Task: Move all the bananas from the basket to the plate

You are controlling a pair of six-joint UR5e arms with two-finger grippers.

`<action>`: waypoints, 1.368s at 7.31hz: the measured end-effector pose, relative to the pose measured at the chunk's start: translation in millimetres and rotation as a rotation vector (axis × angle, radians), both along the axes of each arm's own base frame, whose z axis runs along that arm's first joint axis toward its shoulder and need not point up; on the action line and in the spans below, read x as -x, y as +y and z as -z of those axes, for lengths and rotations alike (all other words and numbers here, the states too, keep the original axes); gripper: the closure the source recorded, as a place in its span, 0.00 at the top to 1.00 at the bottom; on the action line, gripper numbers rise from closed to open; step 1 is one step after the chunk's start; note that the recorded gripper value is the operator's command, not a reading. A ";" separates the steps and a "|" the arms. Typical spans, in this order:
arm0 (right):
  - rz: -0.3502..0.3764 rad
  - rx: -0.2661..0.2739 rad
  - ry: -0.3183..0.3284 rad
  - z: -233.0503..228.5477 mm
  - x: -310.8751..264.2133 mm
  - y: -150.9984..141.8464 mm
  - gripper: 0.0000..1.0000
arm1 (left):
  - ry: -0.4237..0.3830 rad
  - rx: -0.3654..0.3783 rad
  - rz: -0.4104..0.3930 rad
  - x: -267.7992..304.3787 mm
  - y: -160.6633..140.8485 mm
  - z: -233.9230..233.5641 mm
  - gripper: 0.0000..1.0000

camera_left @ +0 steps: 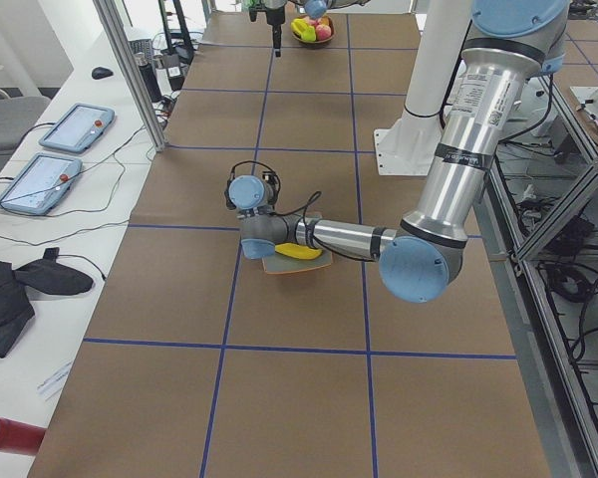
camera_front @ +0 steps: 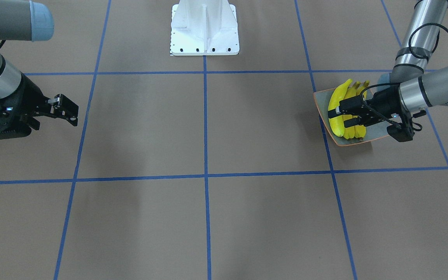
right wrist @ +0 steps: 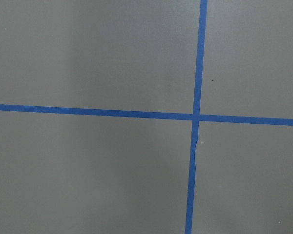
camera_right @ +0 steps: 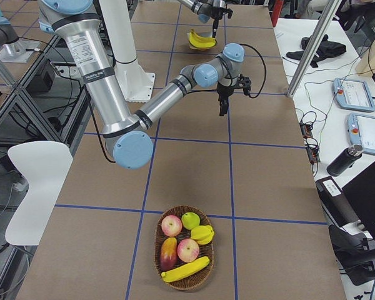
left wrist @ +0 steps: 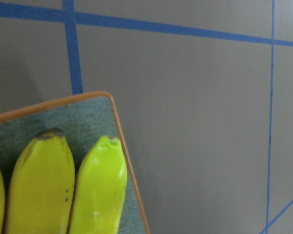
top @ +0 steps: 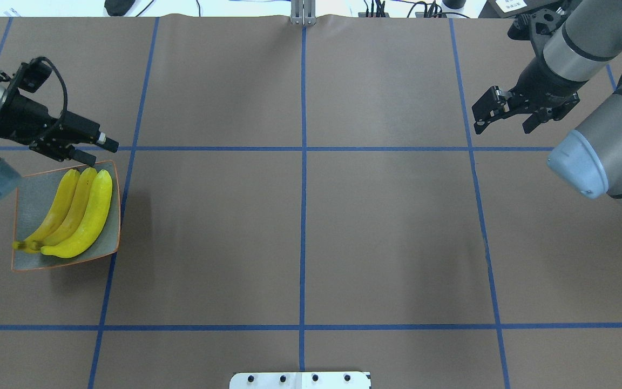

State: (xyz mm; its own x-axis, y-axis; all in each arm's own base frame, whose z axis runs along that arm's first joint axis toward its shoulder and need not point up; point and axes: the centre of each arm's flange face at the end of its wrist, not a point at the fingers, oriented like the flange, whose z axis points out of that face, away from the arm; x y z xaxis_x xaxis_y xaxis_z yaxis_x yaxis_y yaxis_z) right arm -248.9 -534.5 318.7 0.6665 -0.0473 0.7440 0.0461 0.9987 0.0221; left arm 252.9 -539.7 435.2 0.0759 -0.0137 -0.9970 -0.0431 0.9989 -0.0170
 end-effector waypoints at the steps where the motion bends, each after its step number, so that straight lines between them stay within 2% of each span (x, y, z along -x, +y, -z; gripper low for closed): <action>1: -0.003 -0.001 0.000 0.1 -1.7 -0.7 1.00 | 0.014 0.033 0.063 9.1 -15.9 23.9 1.00; 3: -0.029 -0.008 0.019 -3.7 -11.8 -6.2 1.00 | 0.033 0.039 0.246 24.2 -32.3 46.8 1.00; 5: -0.080 -0.019 0.087 -24.7 -31.4 -13.2 1.00 | 0.018 0.028 0.510 43.9 -41.5 37.0 1.00; 6: -0.090 -0.032 0.133 -41.7 -43.2 -16.7 1.00 | -0.017 -0.003 0.619 53.6 -44.6 23.7 1.00; 7: -0.080 -0.047 0.174 -64.3 -60.5 -21.0 1.00 | -0.085 -0.082 0.680 64.3 -46.3 7.1 1.00; 8: -0.052 -0.063 0.209 -93.2 -86.8 -22.6 1.00 | -0.182 -0.169 0.706 77.9 -49.8 -8.5 1.00; 10: 0.042 -0.105 0.264 -161.8 -163.2 -10.4 1.00 | -0.366 -0.267 0.672 90.2 -58.9 -14.3 1.00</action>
